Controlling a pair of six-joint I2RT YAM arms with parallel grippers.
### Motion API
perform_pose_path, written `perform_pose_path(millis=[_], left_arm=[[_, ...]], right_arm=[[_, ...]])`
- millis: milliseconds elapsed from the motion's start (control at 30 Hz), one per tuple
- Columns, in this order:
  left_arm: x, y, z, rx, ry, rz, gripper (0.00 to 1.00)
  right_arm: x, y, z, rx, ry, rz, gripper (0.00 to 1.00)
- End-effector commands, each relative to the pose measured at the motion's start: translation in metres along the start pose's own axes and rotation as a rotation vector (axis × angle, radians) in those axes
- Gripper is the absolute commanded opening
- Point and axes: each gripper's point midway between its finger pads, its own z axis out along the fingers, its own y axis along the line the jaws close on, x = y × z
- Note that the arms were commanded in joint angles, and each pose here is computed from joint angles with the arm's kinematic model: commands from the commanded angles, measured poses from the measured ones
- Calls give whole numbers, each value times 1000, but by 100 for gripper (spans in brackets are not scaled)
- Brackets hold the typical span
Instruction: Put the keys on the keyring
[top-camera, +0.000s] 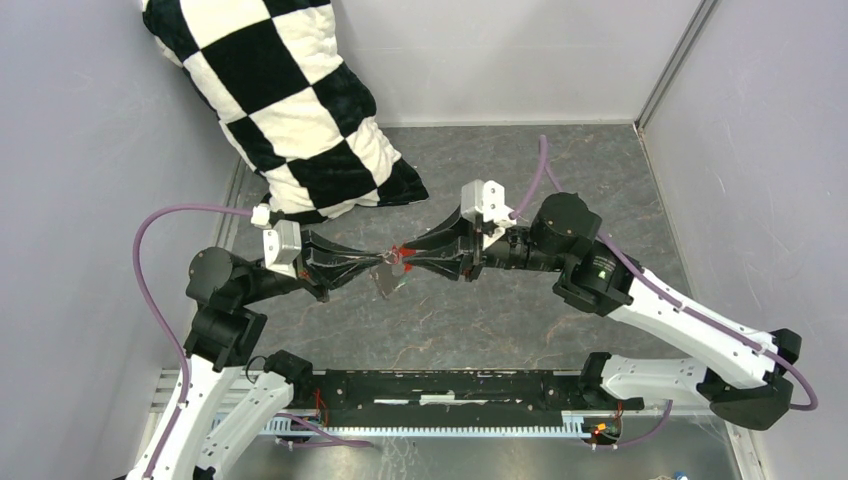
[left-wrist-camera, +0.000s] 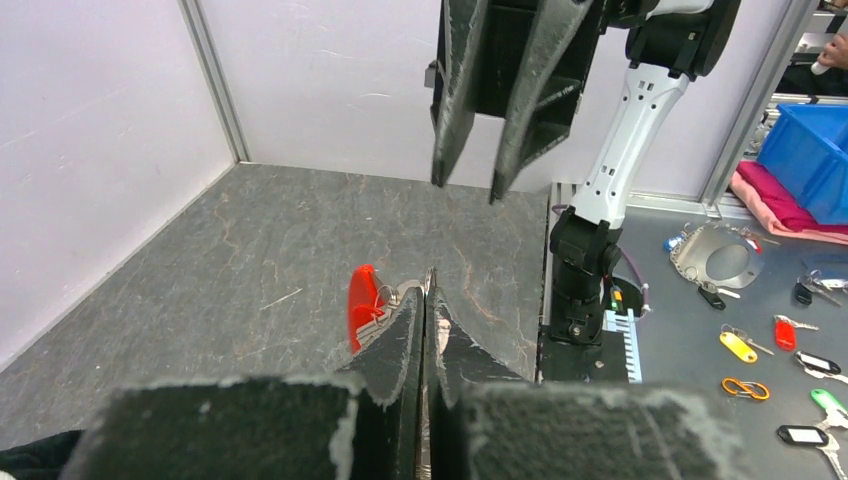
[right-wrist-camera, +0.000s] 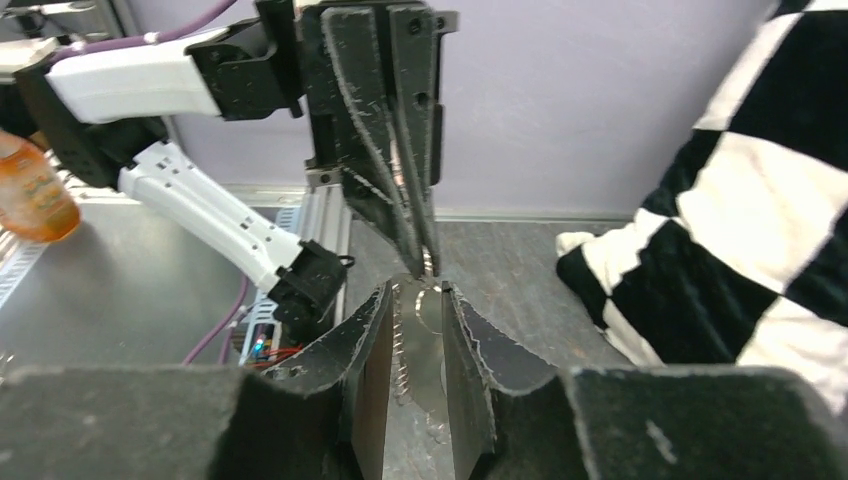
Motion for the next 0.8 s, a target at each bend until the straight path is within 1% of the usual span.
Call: perform_pose_path(millis=[0, 167, 367, 767], left_arm=[[-15, 0, 1, -9, -46, 7, 2], [-17, -3, 1, 1, -45, 15, 2], [-17, -12, 0, 55, -38, 24, 2], [-23, -22, -2, 97, -42, 44, 2]], right_arm=[[-6, 17, 12, -119, -36, 5, 29], [-2, 15, 17, -120, -34, 7, 27], [-1, 14, 21, -125, -52, 23, 25], [11, 14, 24, -122, -37, 45, 25]])
